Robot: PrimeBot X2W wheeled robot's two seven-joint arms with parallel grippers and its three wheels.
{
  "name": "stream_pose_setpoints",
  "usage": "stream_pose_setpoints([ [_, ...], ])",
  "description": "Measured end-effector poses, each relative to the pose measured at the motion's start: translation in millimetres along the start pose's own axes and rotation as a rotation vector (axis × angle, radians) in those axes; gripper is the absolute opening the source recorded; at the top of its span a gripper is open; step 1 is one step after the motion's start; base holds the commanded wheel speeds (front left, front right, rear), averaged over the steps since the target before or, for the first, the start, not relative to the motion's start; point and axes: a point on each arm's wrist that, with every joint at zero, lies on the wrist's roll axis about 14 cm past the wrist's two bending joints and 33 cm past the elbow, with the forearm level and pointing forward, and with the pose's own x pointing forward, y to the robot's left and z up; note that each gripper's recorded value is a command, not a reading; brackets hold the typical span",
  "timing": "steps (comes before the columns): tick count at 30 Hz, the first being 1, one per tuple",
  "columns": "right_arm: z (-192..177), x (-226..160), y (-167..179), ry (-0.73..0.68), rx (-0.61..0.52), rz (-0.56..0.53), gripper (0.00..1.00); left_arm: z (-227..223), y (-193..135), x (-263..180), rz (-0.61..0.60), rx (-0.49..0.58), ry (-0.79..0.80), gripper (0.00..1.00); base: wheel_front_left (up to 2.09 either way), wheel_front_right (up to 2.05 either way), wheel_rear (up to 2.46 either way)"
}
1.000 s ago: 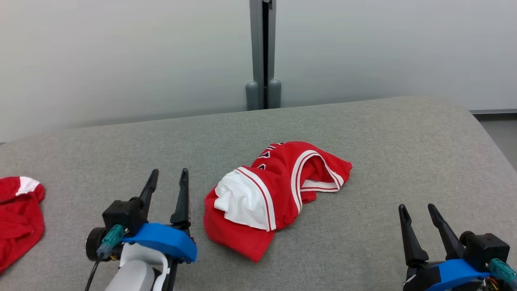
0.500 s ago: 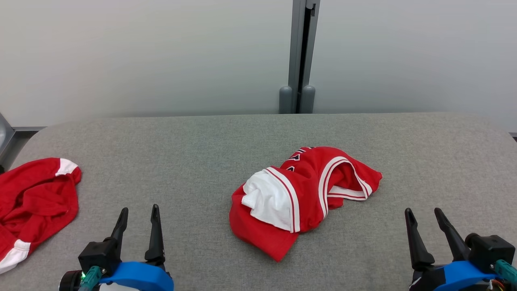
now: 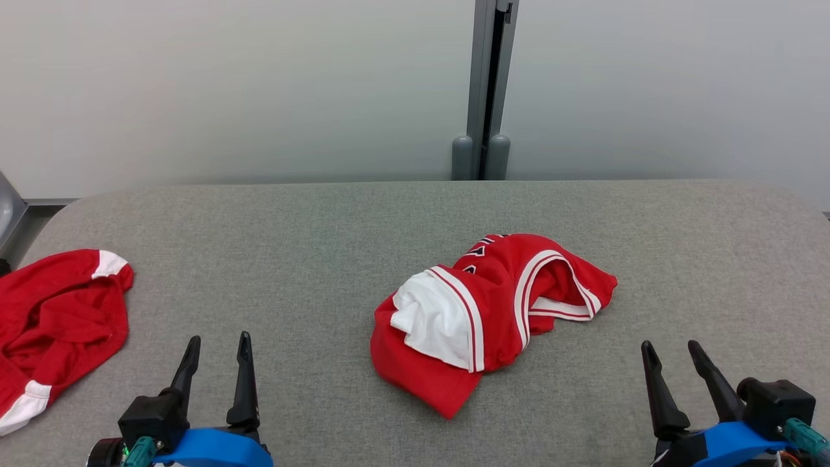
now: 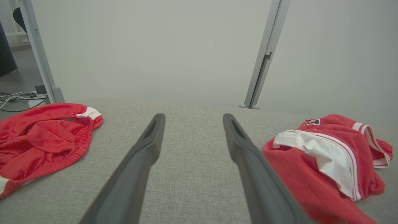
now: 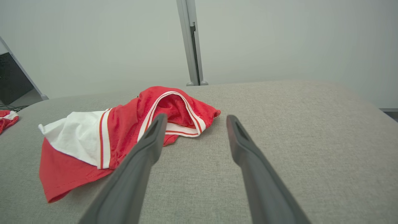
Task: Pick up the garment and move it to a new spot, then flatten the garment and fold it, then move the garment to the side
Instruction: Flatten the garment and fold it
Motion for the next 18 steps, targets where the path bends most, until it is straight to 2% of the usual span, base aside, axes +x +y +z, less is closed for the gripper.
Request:
stream_pose_setpoints([
  [5,-5.1,8.6,7.5,0.04,0.0,0.023,1.0,-0.9,-1.4,-1.4,-0.008,0.002,0.001,1.0,0.0,0.0,0.0],
  [12,-15.1,45.8,7.6,0.154,0.006,0.021,1.0,0.7,-0.2,1.3,-0.009,0.005,-0.005,1.0,0.0,0.0,0.0],
  [18,-51.8,87.5,4.1,0.321,0.078,-0.007,1.0,1.4,0.2,13.2,-0.016,0.01,-0.006,1.0,0.0,0.0,0.0],
])
